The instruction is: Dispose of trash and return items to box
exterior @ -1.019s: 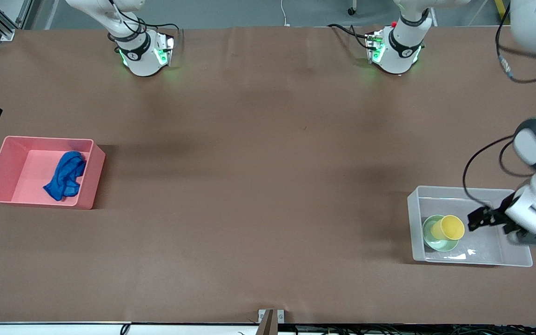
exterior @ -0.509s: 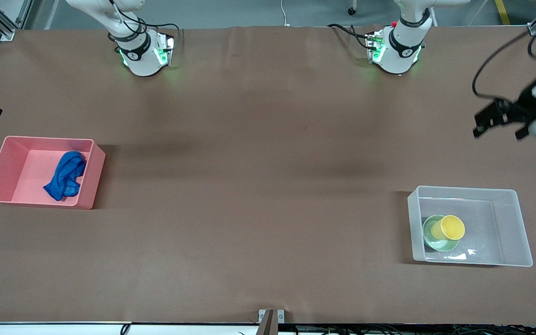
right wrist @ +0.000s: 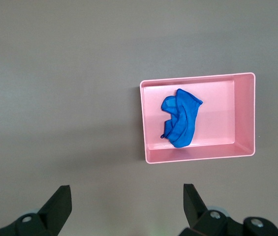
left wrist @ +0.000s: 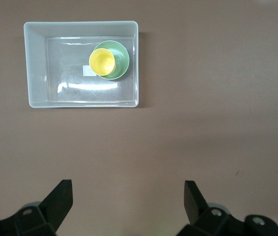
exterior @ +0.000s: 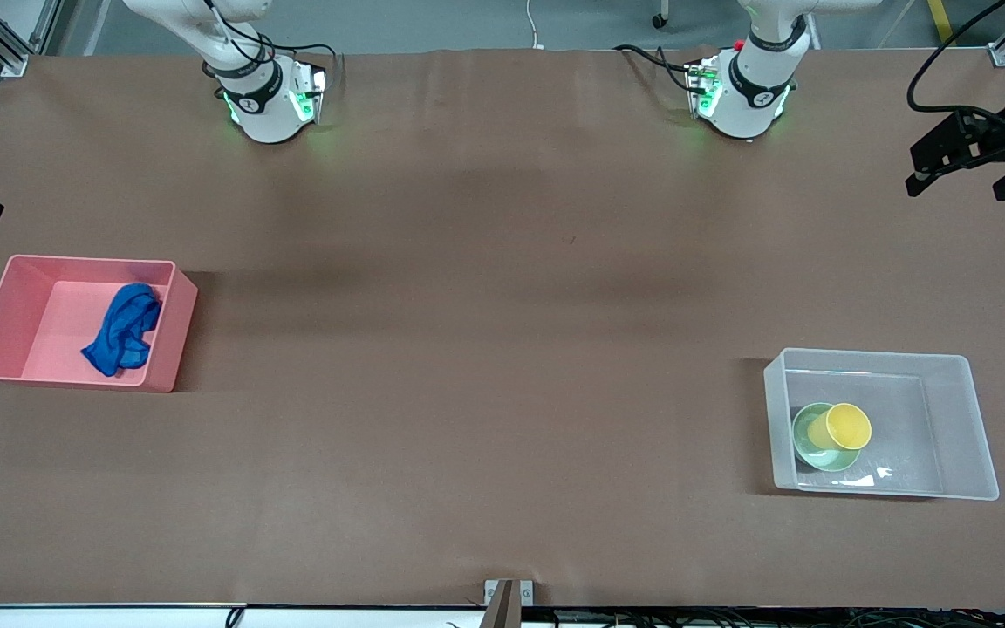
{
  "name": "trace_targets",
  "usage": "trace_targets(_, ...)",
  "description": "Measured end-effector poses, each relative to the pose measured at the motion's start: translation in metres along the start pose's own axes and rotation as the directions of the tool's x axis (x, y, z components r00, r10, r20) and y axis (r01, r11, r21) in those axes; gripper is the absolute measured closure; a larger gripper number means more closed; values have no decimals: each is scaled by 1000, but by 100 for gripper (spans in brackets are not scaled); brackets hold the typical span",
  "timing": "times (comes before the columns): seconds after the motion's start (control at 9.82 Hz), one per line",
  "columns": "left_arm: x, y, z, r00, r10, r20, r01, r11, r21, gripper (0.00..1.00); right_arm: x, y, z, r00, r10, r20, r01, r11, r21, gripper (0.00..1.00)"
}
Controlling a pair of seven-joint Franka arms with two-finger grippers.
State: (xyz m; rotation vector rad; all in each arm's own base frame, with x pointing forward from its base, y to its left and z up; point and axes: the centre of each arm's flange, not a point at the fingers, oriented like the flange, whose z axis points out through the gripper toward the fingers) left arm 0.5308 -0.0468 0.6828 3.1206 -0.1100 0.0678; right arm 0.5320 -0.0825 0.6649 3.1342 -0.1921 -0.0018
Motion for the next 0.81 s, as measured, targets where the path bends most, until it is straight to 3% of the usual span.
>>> trace_targets(0.81,11,-4,17,999,-19,45,19,1000,0,0,0,0,0,1000,0,0,0,1000,0,0)
